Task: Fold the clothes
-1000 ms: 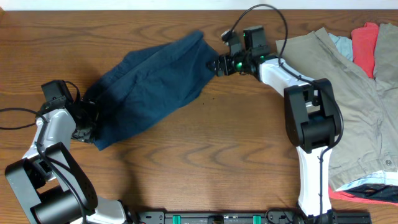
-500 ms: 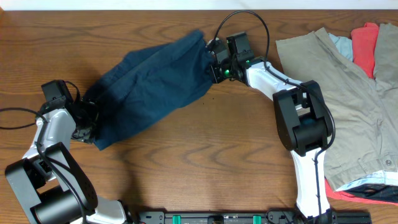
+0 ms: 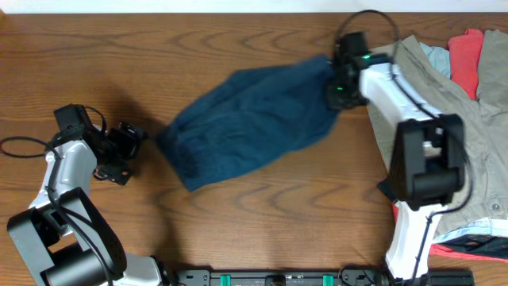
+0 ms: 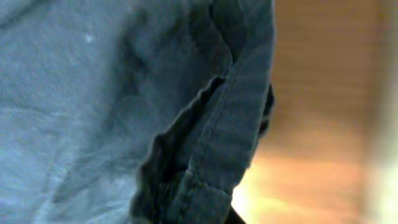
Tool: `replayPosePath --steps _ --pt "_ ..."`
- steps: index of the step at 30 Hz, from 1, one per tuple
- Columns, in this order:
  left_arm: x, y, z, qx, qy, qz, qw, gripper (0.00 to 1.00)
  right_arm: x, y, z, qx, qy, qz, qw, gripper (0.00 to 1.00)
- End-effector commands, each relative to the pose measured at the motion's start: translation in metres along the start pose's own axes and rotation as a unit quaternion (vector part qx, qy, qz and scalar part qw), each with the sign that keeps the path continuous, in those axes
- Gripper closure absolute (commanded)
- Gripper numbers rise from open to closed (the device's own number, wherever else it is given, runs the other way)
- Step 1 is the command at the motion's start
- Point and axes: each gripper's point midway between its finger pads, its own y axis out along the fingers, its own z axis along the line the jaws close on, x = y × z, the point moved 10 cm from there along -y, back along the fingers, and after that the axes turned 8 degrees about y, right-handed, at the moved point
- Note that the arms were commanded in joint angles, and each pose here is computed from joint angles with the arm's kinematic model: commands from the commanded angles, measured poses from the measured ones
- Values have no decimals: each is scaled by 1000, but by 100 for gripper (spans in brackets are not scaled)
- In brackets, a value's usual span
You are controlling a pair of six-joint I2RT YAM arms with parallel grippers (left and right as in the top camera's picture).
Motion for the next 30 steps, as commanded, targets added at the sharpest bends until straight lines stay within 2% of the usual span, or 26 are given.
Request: replayPosePath --steps 1,3,4,7,10,12,14,16,23,30 --pt "-13 -1 -8 -37 46 36 998 2 -10 -23 -18 -53 19 25 998 92" --pt "-18 1 -11 -34 70 46 996 2 -15 -23 -22 -60 21 44 997 60" --pt "-21 2 -13 -33 78 52 995 2 -16 -24 -24 -61 23 46 997 55" --pt "-32 6 -21 -29 116 72 990 2 -9 -33 -28 -57 39 19 997 51" --pt "-44 12 -32 -30 163 85 982 2 8 -50 -27 -41 47 -40 997 30" --pt "-50 16 -40 -28 189 88 978 2 20 -63 -25 -27 48 -87 995 29" --pt "-55 19 -44 -10 207 84 975 2 29 -73 -20 -4 25 -124 992 44" --pt "-59 23 -46 18 223 75 972 2 34 -77 -13 29 -4 -142 989 49" --pt "-68 34 -58 37 256 64 964 2 34 -77 -2 49 -20 -145 988 43" --pt "-81 52 -65 42 280 86 955 2 32 -77 4 58 -52 -143 987 45"
